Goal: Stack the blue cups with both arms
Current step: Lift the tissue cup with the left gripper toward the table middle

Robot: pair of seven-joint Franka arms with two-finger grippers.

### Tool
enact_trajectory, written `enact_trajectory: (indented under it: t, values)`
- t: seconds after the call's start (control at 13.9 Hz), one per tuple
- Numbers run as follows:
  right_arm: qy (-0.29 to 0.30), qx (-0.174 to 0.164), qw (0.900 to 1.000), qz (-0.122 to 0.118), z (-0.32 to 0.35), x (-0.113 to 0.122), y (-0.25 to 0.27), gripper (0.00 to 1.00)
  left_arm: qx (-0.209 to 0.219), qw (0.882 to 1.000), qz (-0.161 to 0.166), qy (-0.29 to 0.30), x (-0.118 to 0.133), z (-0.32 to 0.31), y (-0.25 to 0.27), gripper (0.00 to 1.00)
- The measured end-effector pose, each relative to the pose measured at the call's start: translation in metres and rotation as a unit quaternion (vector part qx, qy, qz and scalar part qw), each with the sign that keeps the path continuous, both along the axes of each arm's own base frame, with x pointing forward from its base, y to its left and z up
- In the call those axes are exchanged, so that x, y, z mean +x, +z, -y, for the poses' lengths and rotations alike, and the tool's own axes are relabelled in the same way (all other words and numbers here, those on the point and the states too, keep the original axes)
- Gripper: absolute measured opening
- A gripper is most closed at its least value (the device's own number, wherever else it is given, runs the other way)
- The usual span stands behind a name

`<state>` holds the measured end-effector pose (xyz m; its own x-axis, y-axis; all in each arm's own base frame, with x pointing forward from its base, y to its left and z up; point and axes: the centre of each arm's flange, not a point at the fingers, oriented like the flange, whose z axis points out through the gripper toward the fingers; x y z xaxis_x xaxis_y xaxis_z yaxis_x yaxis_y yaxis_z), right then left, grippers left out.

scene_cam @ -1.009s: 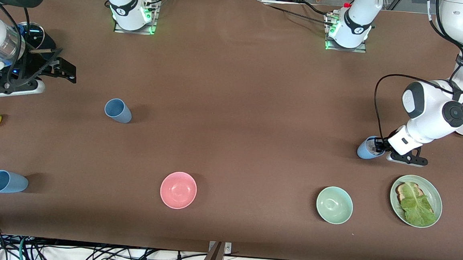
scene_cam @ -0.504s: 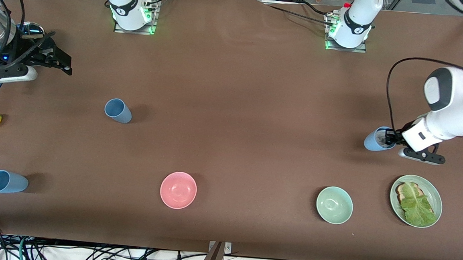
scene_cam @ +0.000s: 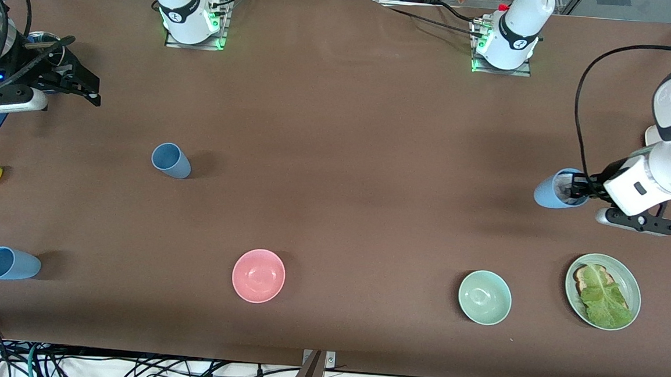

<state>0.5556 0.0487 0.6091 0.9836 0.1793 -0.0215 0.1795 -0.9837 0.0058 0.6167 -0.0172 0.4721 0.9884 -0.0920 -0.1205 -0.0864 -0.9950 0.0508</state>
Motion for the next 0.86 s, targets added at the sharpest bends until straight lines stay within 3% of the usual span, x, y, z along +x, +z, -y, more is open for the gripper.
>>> enact_trajectory:
  t: [0.43, 0.86]
  values:
    - [0.001, -0.001, 1.0, -0.014, 0.0, -0.003, -0.002, 1.0, 0.0, 0.994, -0.006, 0.106, -0.012, 0.119, 0.023, 0.06]
    - [0.0, -0.002, 1.0, -0.026, 0.001, -0.002, -0.011, 1.0, 0.001, 0.979, -0.032, 0.199, -0.049, 0.24, 0.02, 0.06]
